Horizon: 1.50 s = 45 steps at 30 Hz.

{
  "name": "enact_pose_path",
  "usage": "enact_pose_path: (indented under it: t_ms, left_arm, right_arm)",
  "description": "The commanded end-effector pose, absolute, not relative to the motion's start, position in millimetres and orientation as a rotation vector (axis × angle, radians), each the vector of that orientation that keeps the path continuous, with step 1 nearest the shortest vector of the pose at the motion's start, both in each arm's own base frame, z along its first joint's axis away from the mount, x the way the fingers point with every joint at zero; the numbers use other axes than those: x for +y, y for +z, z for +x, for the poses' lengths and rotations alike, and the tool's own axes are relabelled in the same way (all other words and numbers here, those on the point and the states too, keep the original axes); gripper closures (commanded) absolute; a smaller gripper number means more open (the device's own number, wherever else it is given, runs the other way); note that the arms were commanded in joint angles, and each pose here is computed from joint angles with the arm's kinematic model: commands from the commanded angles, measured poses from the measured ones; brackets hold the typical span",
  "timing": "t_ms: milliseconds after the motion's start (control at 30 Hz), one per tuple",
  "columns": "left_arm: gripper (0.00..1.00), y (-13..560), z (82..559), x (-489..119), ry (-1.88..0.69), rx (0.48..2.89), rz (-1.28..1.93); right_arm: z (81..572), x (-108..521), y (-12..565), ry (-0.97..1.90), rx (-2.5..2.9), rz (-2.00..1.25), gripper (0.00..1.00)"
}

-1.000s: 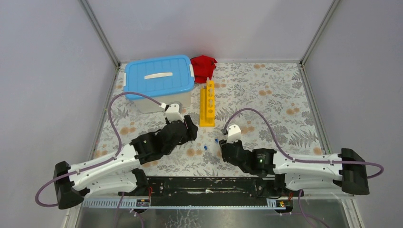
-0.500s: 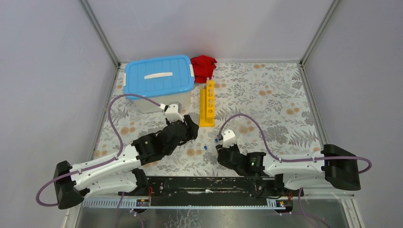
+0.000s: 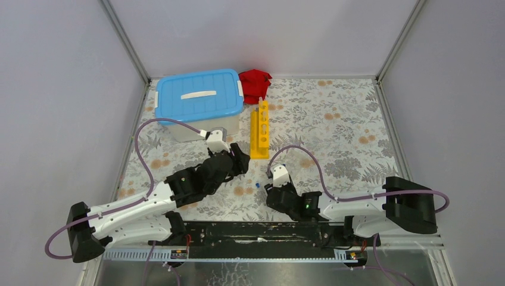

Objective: Organize the chemistry lab equipment
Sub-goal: Pick up the test tube at the center of the board.

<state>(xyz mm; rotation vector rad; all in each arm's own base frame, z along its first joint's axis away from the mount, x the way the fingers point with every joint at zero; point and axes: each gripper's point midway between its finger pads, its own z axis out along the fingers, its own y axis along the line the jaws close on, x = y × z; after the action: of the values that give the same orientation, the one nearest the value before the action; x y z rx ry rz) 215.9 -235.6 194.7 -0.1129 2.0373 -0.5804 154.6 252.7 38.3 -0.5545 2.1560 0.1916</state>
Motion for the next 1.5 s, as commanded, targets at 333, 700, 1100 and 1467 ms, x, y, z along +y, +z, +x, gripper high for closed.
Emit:
enact_pose_path:
  t_ms: [333, 700, 1100, 1467]
  left_arm:
    - [0.39, 210.1, 224.8, -235.5, -0.604, 1.943, -0.145]
    - [0.39, 209.4, 226.7, -236.3, -0.594, 1.935, -0.135]
    - [0.39, 206.3, 227.7, -236.0, -0.582, 1.936, -0.133]
    - [0.37, 204.8, 224.8, -236.5, -0.58, 1.958, -0.111]
  right_arm:
    - [170.7, 257.9, 27.6, 0.201, 2.145, -0.499, 0.45]
    - [177.4, 260.3, 16.9, 0.221, 2.186, -0.492, 0.49]
    - [174.0, 259.1, 7.9, 0.21, 2.221, -0.504, 0.71]
    - [170.2, 256.9, 2.7, 0.211, 2.246, -0.512, 0.91]
